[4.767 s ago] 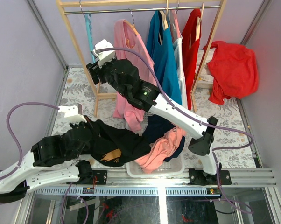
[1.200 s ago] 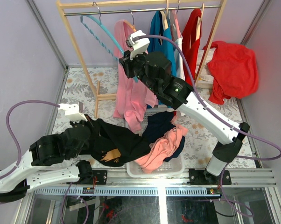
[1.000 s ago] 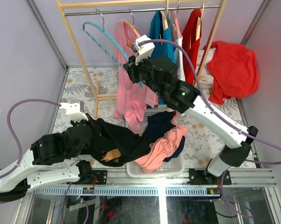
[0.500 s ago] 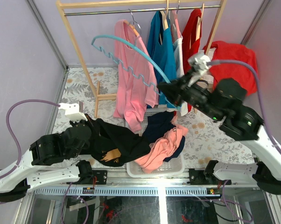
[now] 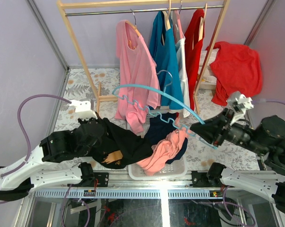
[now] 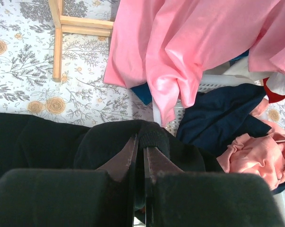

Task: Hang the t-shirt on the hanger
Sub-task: Pick up the hanger from the clothesline, then place the T-shirt on the hanger.

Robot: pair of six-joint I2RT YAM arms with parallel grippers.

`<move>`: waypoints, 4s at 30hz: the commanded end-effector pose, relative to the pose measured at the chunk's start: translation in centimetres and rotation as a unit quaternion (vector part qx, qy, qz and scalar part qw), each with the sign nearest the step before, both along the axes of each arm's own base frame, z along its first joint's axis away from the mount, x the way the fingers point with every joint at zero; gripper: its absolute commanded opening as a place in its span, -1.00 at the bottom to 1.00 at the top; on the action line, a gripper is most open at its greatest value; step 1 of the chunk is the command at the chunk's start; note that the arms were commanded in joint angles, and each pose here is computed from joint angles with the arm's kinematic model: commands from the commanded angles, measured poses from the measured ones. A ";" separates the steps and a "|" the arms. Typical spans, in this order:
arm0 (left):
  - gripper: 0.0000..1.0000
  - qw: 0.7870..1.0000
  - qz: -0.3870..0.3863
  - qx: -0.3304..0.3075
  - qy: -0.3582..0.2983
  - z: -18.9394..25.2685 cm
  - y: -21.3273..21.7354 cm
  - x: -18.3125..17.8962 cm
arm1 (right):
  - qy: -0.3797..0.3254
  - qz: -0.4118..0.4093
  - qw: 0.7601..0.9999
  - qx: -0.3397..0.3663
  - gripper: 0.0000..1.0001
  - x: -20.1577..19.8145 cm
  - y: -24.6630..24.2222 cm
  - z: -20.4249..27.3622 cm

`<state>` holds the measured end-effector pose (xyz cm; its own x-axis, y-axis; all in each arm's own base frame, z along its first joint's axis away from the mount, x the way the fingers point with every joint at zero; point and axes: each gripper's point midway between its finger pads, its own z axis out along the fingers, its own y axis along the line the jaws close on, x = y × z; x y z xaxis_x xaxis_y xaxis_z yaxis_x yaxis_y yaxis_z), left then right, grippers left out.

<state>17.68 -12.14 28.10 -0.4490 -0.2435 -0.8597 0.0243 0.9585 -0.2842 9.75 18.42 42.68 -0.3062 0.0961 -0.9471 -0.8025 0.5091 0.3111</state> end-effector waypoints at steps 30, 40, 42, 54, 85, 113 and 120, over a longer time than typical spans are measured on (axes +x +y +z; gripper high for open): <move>-0.99 0.999 0.027 0.003 -0.040 3.6 -1.2 2.0 | 0.092 0.111 0.990 0.001 -1.00 -5.7 -0.3 -5.5; -0.99 0.999 0.021 0.006 -0.035 2.7 -1.4 1.9 | 0.075 0.120 0.990 0.027 -1.00 -7.1 -1.9 -2.9; -0.99 0.999 0.019 0.007 -0.033 2.6 -1.6 1.9 | 0.075 0.114 0.990 0.020 -1.00 -7.1 -2.2 -2.8; -0.99 0.999 0.013 0.013 -0.035 2.4 -2.8 2.5 | 0.069 0.120 0.990 0.006 -1.00 -7.3 -2.5 -3.1; -0.98 0.999 0.008 0.006 -0.047 3.8 -2.7 2.5 | 0.059 0.010 0.995 -0.083 -1.00 -3.3 -4.3 -5.0; -0.99 0.998 -0.019 -0.015 -0.053 5.6 -4.8 2.8 | 0.050 0.101 0.994 -0.009 -1.00 -4.6 0.0 -5.1; -1.00 0.997 -0.035 -0.029 -0.069 8.3 -5.3 2.8 | 0.031 0.092 0.995 0.010 -1.00 -2.9 1.8 -4.5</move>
